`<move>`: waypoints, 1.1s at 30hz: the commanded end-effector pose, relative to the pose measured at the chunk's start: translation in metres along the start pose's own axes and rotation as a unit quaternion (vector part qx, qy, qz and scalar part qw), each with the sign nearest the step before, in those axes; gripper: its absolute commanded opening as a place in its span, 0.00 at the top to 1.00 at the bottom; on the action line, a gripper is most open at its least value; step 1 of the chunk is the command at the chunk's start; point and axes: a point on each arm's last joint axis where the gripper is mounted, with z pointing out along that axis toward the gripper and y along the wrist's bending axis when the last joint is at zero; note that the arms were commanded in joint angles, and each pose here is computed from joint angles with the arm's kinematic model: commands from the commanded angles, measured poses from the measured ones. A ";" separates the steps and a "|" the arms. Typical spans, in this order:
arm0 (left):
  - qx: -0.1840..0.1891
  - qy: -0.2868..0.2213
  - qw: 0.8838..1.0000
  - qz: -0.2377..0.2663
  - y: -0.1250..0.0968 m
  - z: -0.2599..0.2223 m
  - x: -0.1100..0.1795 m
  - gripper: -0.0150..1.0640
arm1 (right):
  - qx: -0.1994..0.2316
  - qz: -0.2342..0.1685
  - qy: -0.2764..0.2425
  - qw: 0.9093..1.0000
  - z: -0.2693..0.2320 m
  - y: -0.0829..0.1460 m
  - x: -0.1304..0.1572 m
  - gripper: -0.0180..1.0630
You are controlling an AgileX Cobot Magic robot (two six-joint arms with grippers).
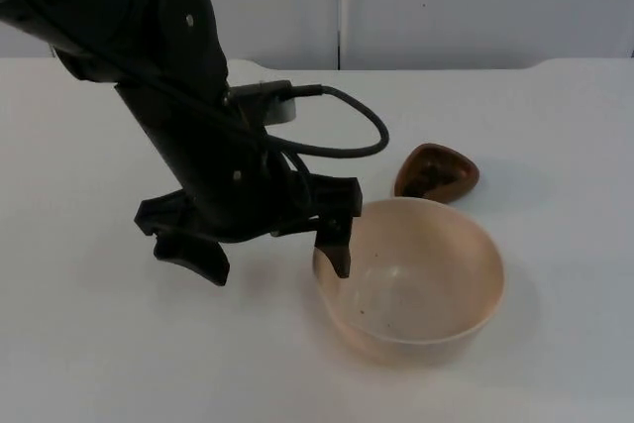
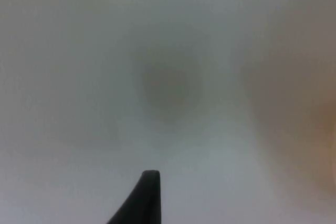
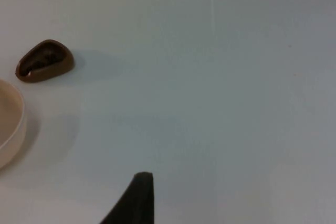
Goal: Pick up the bowl with the left hand and pour the coffee beans from the cup into the bowl with the right hand.
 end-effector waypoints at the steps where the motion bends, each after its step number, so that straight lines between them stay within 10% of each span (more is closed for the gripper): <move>1: 0.000 -0.006 1.000 0.005 -0.002 0.001 0.000 0.05 | 0.004 -0.005 -0.004 1.000 0.000 0.000 0.000 0.01; 22: -0.001 -0.016 1.000 0.004 0.000 0.008 -0.002 0.06 | 0.004 -0.005 -0.004 1.000 0.000 0.000 0.000 0.01; 33: -0.001 -0.018 1.000 0.003 0.000 0.008 -0.002 0.38 | 0.004 -0.005 -0.004 1.000 0.000 0.000 0.000 0.01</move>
